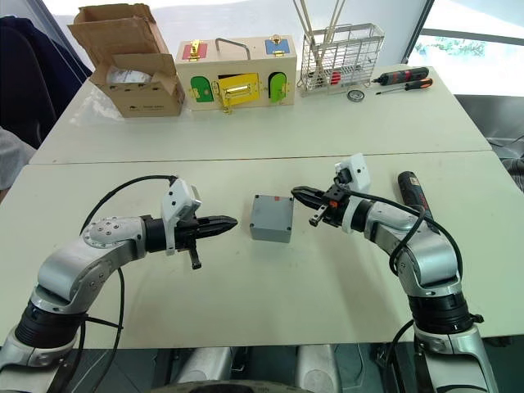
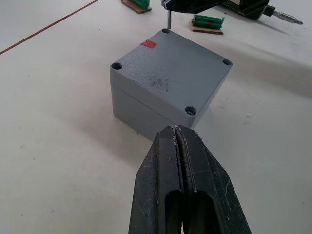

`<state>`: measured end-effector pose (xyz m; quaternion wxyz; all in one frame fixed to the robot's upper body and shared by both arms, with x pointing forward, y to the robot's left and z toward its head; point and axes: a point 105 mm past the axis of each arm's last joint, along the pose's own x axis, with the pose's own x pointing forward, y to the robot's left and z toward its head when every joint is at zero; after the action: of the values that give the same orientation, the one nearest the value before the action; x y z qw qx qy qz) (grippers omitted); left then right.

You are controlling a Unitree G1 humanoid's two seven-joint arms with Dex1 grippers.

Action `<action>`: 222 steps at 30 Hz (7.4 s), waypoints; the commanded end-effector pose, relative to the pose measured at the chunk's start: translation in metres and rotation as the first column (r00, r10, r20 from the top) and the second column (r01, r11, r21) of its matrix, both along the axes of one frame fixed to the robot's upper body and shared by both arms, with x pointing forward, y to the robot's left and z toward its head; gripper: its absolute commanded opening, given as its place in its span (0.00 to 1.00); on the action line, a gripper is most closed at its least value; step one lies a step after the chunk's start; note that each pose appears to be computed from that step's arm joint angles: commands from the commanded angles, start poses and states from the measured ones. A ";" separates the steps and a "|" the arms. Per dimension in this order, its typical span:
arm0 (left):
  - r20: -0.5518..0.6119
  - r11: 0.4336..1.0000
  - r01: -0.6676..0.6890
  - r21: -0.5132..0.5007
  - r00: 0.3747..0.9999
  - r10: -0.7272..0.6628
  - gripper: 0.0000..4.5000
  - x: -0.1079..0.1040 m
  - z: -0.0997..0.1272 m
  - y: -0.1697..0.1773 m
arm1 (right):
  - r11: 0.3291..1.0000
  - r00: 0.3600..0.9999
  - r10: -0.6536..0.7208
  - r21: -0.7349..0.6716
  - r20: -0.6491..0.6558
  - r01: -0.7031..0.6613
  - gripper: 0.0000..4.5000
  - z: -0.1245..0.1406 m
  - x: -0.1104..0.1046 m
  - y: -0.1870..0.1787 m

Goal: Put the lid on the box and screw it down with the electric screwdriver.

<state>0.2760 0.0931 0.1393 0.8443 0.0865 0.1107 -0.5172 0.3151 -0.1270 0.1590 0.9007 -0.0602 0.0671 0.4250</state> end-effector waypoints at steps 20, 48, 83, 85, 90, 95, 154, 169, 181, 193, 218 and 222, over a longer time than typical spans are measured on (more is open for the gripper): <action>0.045 1.000 0.015 -0.008 0.999 -0.015 0.00 -0.001 0.008 -0.006 | 1.000 0.999 0.005 -0.015 0.052 -0.004 0.01 0.008 0.004 0.001; 0.052 1.000 0.015 -0.013 0.999 -0.014 0.00 0.000 0.009 -0.007 | 0.996 0.999 0.037 -0.086 0.030 -0.034 0.42 -0.004 0.000 0.001; 0.178 0.919 0.374 -0.125 0.920 -0.350 0.00 -0.047 0.028 -0.104 | 0.775 0.624 -0.562 -0.610 -0.543 0.167 0.99 0.020 -0.033 -0.226; 0.176 0.922 0.365 -0.130 0.923 -0.341 0.00 -0.046 0.028 -0.105 | 0.778 0.605 -0.571 -0.602 -0.555 0.181 0.99 0.014 -0.025 -0.227; 0.174 0.928 0.349 -0.132 0.930 -0.325 0.00 -0.044 0.026 -0.106 | 0.777 0.569 -0.566 -0.616 -0.596 0.128 0.99 -0.004 -0.015 -0.226; 0.173 0.931 0.340 -0.134 0.933 -0.316 0.00 -0.042 0.025 -0.107 | 0.777 0.517 -0.570 -0.624 -0.639 0.084 0.99 -0.021 -0.012 -0.225; 0.067 0.988 0.012 -0.157 0.998 -0.002 0.00 0.027 -0.005 -0.052 | 0.855 0.896 -0.359 0.478 0.262 0.203 0.42 0.077 -0.006 0.003; 0.070 0.992 0.033 -0.124 0.997 -0.024 0.00 0.027 -0.008 -0.054 | 0.912 0.917 -0.301 0.362 0.263 0.196 0.42 0.054 -0.004 0.013; 0.047 0.996 0.034 -0.085 0.998 -0.030 0.00 0.023 -0.020 -0.054 | 0.980 0.960 -0.153 0.163 0.235 0.116 0.42 0.002 -0.013 0.044; 0.033 0.997 0.026 -0.073 0.999 -0.024 0.00 0.023 -0.027 -0.051 | 0.954 0.956 -0.246 0.217 0.161 0.208 0.42 -0.020 -0.009 0.030; 0.026 0.998 0.013 -0.066 1.000 -0.011 0.00 0.022 -0.031 -0.050 | 0.965 0.960 -0.235 0.157 0.156 0.210 0.42 -0.032 -0.004 0.028; 0.025 0.998 0.010 -0.066 1.000 -0.008 0.00 0.022 -0.031 -0.049 | 0.966 0.961 -0.230 0.154 0.152 0.207 0.42 -0.034 -0.005 0.028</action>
<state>0.2988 0.0425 0.1124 0.8440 0.0600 0.0758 -0.5275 0.3085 -0.1012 0.1756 0.9413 -0.0305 -0.1336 0.3085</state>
